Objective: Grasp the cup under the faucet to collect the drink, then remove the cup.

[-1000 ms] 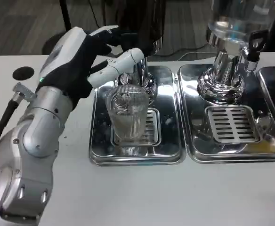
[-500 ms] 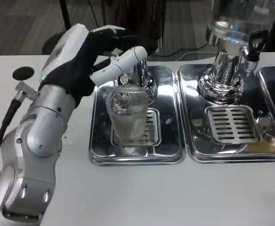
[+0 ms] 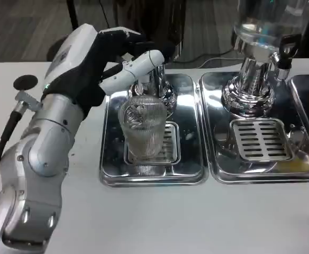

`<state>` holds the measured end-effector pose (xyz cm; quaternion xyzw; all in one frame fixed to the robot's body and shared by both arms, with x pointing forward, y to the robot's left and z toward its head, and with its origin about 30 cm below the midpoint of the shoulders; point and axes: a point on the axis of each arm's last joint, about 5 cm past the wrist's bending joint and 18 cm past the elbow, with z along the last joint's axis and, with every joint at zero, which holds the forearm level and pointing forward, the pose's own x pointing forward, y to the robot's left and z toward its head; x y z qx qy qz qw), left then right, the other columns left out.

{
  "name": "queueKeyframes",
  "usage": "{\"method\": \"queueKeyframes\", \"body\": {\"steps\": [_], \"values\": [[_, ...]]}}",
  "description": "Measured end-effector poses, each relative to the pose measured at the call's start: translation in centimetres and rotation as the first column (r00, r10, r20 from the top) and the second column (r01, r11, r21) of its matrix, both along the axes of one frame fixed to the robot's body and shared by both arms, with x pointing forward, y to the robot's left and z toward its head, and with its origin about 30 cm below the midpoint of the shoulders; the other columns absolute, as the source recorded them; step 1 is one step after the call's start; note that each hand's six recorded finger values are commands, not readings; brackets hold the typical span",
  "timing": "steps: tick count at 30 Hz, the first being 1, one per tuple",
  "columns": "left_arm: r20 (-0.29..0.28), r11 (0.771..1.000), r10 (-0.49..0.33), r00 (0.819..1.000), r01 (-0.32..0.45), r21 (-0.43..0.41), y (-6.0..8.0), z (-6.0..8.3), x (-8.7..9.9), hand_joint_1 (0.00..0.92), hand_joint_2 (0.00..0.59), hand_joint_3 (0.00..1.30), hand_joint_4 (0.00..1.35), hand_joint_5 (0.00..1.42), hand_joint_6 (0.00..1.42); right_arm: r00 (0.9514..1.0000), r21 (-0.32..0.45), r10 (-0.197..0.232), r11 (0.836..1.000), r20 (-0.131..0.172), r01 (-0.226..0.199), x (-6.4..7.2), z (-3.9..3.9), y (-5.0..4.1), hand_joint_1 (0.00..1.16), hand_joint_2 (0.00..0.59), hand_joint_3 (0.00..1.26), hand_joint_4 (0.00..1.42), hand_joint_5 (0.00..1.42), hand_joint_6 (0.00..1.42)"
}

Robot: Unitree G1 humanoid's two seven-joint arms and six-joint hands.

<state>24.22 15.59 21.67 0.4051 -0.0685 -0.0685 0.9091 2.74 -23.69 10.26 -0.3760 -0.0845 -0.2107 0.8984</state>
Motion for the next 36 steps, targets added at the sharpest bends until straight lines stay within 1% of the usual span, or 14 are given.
{"method": "queueKeyframes", "body": {"steps": [11, 19, 30, 36], "values": [[0.011, 1.0, 0.009, 1.0, -0.009, 0.013, 0.04, 0.07, 0.0, 0.032, 0.064, 0.52, 0.43, 0.28, 0.06, 1.0, 0.0, 0.003, 1.0, 0.0, -0.003, 0.06, 0.01, 0.01, 0.74, 0.534, 0.35, 0.29, 0.23, 0.08], [0.02, 1.0, 0.013, 1.0, -0.013, 0.016, 0.03, 0.23, 0.05, 0.047, 0.076, 0.59, 0.5, 0.31, 0.07, 1.0, 0.0, 0.005, 1.0, 0.0, -0.005, 0.09, 0.02, -0.01, 0.74, 0.534, 0.35, 0.29, 0.23, 0.08], [0.029, 1.0, 0.02, 0.999, -0.02, 0.013, 0.06, 0.34, 0.11, 0.053, 0.079, 0.61, 0.55, 0.34, 0.08, 1.0, -0.001, 0.005, 1.0, 0.001, -0.005, 0.1, 0.03, -0.02, 0.74, 0.534, 0.35, 0.29, 0.23, 0.08], [0.036, 1.0, 0.021, 0.999, -0.022, 0.011, 0.06, 0.4, 0.16, 0.053, 0.08, 0.61, 0.55, 0.35, 0.08, 1.0, 0.0, 0.006, 1.0, 0.007, -0.006, 0.24, 0.04, -0.02, 0.74, 0.536, 0.35, 0.29, 0.23, 0.08]]}}
